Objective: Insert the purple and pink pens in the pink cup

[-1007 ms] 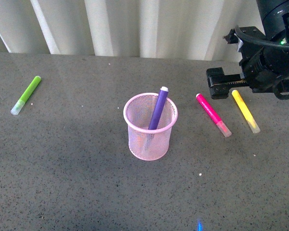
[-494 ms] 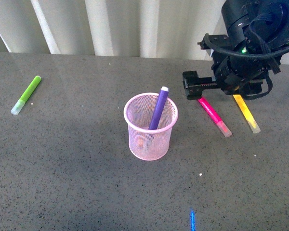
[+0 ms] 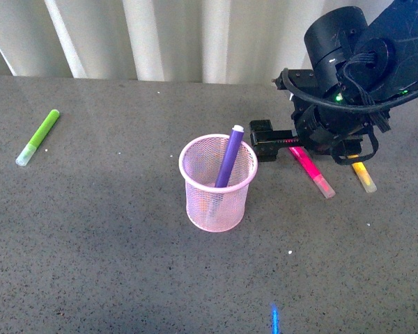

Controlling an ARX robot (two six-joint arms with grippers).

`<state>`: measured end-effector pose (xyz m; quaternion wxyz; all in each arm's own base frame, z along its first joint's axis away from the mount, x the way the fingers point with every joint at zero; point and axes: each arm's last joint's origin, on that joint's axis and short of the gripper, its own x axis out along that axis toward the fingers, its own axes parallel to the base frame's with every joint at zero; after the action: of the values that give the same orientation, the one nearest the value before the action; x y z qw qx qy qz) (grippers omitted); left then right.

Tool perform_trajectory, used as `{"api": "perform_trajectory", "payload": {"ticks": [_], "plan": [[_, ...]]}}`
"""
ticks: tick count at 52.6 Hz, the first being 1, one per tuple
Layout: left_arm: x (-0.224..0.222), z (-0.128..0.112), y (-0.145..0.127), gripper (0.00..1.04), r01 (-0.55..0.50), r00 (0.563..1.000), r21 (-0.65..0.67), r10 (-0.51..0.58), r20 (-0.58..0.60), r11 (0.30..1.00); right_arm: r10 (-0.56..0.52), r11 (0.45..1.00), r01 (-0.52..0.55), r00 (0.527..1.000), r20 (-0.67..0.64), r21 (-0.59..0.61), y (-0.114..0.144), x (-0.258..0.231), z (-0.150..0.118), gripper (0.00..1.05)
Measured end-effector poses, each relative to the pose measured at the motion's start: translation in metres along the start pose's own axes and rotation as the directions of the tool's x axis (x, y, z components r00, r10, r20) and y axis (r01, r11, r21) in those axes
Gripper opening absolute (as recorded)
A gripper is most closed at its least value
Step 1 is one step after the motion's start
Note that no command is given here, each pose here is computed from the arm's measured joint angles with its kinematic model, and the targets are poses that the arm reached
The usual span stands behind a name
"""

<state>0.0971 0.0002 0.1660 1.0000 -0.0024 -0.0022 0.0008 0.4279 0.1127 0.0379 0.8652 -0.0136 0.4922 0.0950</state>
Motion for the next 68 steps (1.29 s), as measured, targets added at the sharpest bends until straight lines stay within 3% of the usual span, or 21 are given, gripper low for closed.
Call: {"api": "perform_trajectory", "payload": {"ticks": [20, 39, 43, 58, 68], "plan": [[0.000, 0.000, 0.000, 0.98, 0.000, 1.000, 0.000, 0.000, 0.000, 1.000, -0.032, 0.999, 0.032, 0.999, 0.022, 0.006, -0.014, 0.002, -0.002, 0.97], [0.000, 0.000, 0.000, 0.98, 0.000, 1.000, 0.000, 0.000, 0.000, 1.000, -0.038, 0.999, 0.038, 0.998, 0.042, 0.014, -0.021, 0.005, -0.006, 0.24], [0.000, 0.000, 0.000, 0.98, 0.000, 1.000, 0.000, 0.000, 0.000, 1.000, -0.037, 0.999, 0.037, 0.998, 0.047, 0.011, -0.021, 0.005, -0.006, 0.15], [0.000, 0.000, 0.000, 0.98, 0.000, 1.000, 0.000, 0.000, 0.000, 1.000, -0.032, 0.999, 0.027, 0.992, 0.124, 0.041, -0.023, -0.001, -0.011, 0.12], [0.000, 0.000, 0.000, 0.98, 0.000, 1.000, 0.000, 0.000, 0.000, 1.000, -0.008, 0.998, -0.014, 0.947, 0.321, 0.068, -0.020, -0.039, -0.008, 0.12]]}}
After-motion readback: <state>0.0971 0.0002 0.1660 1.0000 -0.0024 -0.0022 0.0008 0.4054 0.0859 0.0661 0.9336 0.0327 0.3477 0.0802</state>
